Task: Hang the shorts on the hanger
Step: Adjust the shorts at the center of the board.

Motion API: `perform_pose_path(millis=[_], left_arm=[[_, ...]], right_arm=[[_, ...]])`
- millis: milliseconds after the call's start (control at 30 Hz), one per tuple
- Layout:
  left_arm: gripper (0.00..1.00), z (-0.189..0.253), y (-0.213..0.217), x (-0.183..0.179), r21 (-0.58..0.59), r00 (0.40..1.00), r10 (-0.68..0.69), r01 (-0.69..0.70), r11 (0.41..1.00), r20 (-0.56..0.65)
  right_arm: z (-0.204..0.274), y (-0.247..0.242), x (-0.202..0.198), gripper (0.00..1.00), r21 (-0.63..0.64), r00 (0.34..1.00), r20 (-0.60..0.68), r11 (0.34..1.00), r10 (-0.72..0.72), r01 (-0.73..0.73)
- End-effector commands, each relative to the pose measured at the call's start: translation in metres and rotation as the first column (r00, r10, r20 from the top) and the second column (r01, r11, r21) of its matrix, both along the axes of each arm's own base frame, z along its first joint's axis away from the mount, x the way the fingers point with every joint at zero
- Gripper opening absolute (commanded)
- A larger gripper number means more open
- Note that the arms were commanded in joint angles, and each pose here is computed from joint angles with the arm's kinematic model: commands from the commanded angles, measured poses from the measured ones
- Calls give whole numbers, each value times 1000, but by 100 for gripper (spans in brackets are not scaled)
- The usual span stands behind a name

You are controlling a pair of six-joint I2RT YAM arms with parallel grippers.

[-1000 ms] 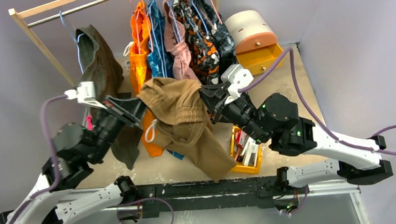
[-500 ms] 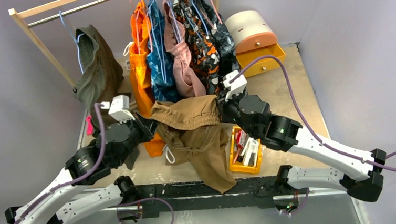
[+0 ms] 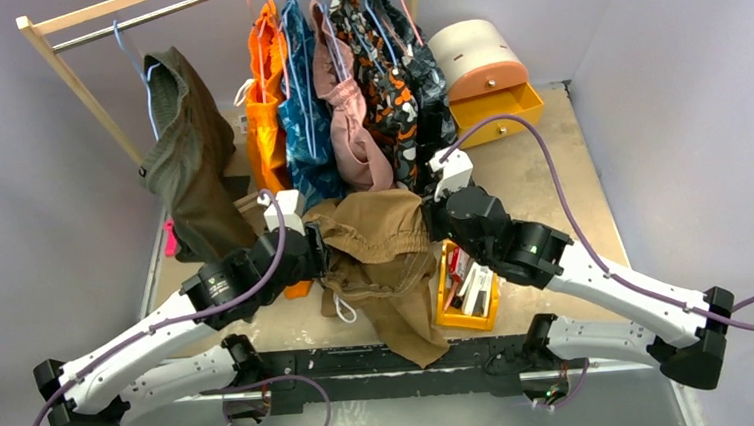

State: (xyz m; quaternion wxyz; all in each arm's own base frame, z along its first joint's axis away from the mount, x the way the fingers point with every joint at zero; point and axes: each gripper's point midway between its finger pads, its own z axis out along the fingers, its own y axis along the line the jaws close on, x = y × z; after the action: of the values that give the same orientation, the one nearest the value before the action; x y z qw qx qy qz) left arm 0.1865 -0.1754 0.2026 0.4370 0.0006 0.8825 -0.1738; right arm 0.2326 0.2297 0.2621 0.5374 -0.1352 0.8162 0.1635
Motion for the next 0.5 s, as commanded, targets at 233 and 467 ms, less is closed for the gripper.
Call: perform_pose_path(millis=[233, 467], left_arm=[[68, 35, -29, -11, 25, 960, -276, 275, 961, 56], [69, 65, -35, -6, 120, 922, -372, 360, 925, 105]], right_arm=[[-6, 1, 12, 0, -10, 1000, -21, 1000, 14, -14], [-14, -4, 24, 0, -18, 999, -40, 1000, 22, -23]])
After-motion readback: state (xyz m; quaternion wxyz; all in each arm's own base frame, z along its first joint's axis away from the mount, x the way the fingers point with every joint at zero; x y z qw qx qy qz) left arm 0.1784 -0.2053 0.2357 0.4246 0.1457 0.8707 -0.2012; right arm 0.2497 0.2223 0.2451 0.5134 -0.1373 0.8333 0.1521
